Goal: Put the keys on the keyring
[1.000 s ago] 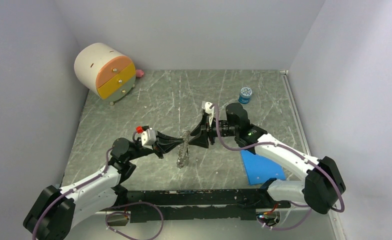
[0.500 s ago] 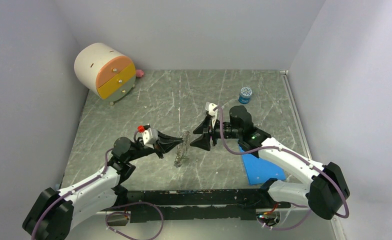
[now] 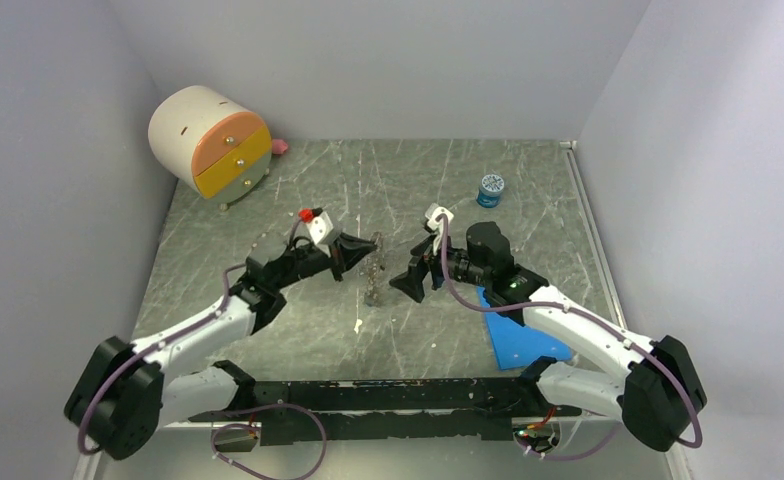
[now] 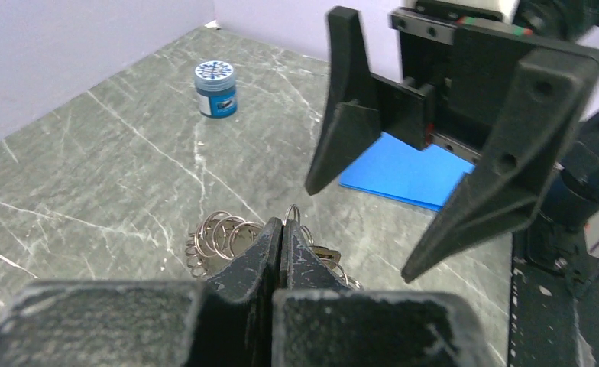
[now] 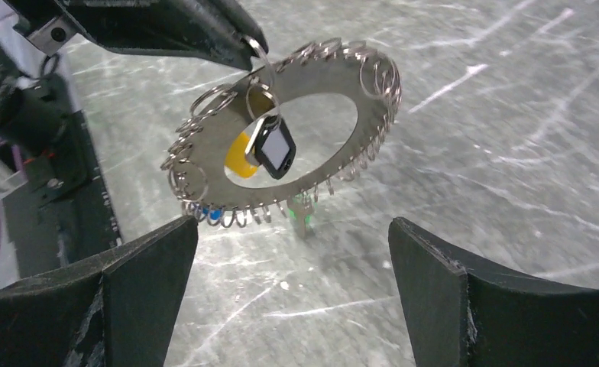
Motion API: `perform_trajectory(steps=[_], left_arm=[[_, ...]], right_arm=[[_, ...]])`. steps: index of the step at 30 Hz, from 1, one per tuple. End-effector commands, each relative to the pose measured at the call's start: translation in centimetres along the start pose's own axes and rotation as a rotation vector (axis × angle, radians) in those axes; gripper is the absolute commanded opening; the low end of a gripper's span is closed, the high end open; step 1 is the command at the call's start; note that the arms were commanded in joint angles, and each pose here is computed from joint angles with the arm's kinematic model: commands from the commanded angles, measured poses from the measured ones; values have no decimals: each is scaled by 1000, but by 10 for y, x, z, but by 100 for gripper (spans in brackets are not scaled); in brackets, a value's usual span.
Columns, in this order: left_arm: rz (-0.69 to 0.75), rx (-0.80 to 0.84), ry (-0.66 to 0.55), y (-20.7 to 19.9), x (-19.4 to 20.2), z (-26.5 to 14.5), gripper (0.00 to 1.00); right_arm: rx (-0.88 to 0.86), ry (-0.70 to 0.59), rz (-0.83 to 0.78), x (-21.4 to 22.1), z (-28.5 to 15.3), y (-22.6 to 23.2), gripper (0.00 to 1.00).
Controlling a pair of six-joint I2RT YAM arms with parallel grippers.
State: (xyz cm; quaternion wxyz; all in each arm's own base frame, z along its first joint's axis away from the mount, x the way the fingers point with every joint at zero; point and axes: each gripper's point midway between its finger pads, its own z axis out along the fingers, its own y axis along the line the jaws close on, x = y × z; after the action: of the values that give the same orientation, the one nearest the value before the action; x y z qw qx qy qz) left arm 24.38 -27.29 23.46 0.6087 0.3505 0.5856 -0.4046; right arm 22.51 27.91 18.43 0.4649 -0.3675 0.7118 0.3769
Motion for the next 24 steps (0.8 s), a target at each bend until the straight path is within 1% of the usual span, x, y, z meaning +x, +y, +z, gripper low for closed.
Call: perform_trajectory(steps=[1,4,7,11,14,20,24], left_arm=[[28,-77,-63,33,-32,26,3],[-29,-143,-61,59,-30,36,3],[-87,-204,-96,83,-20,38,3],[-82,-274,-114,101,0,30,2],[-111,-351,-93,108,23,17,3],[-120,-450,-31,108,53,-13,3],[-130,-501,19,103,71,-34,8]], right_arm=[[174,-68,29,-13,-12,-29,99],[237,-90,62,-10,-20,-40,99],[283,-100,90,-6,-26,-48,99],[309,-94,123,3,-28,-55,99],[315,-93,149,10,-28,-59,99],[315,-96,169,15,-27,-63,99],[321,-102,171,12,-28,-65,99]])
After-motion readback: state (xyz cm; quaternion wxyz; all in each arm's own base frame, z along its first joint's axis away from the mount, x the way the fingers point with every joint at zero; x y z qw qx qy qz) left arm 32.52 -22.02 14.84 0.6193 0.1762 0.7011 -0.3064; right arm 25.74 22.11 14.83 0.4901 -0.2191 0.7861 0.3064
